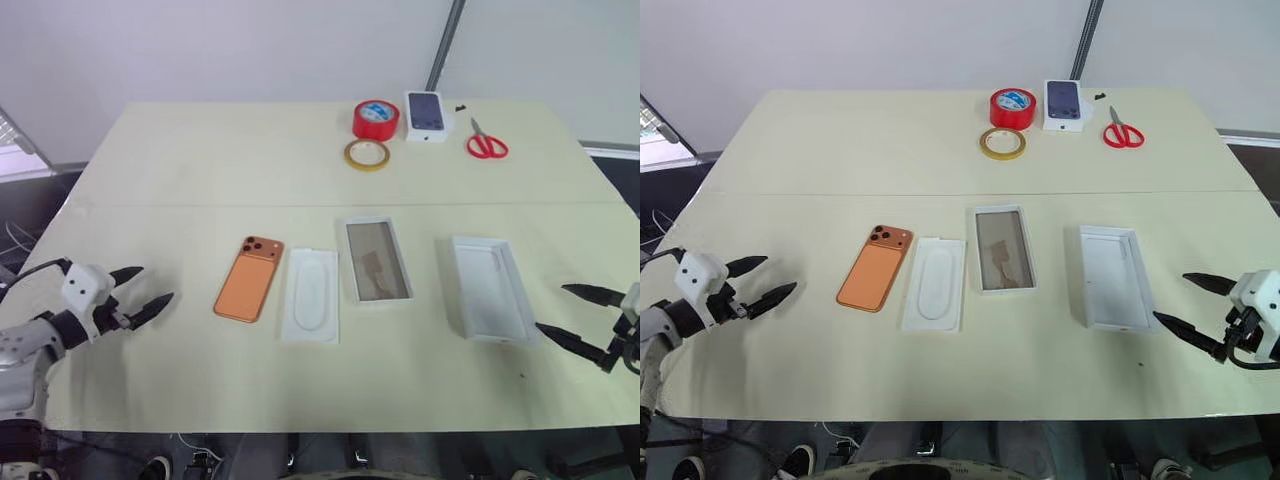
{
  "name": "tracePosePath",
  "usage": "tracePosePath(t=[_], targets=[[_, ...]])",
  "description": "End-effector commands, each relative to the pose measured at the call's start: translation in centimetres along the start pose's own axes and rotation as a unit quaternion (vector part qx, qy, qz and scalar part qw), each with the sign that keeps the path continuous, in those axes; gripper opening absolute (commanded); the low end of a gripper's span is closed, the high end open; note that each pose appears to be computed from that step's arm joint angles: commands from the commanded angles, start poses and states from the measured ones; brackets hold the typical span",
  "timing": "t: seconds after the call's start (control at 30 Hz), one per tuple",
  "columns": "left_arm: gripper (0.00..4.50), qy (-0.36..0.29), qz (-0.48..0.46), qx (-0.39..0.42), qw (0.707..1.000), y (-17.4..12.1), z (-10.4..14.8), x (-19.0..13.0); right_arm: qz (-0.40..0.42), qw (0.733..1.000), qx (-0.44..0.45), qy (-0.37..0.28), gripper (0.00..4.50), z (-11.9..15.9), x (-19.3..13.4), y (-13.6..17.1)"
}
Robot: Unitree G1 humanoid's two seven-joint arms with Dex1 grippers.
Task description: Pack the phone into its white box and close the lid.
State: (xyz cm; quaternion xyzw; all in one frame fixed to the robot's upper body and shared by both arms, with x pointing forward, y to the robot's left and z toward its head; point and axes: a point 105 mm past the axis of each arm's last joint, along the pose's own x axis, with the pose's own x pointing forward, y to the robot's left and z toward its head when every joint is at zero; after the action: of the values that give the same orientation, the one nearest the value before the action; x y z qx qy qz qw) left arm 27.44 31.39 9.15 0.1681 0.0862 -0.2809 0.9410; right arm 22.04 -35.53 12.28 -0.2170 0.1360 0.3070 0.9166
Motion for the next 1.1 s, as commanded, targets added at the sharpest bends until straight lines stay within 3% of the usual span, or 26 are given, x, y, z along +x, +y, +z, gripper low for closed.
tracePosePath(t=[0.03,0.73,0.93,1.1], targets=[[4.27,-0.02,0.001,0.007,1.0,0.3,1.1,0.1,-0.014,1.0,-0.013,-0.018,4.5,1.1,-0.2,-0.7],[4.27,-0.067,-0.058,0.047,0.995,-1.9,4.0,1.4,0.007,0.999,-0.026,-0.046,4.5,3.3,2.6,0.2],[4.27,-0.014,-0.108,-0.021,0.994,-3.7,4.0,1.5,0.047,0.996,-0.055,-0.058,4.5,4.8,4.2,1.9],[4.27,0.033,-0.166,-0.142,0.975,-6.1,5.0,2.1,0.111,0.985,-0.074,-0.105,4.5,8.1,6.4,5.0]])
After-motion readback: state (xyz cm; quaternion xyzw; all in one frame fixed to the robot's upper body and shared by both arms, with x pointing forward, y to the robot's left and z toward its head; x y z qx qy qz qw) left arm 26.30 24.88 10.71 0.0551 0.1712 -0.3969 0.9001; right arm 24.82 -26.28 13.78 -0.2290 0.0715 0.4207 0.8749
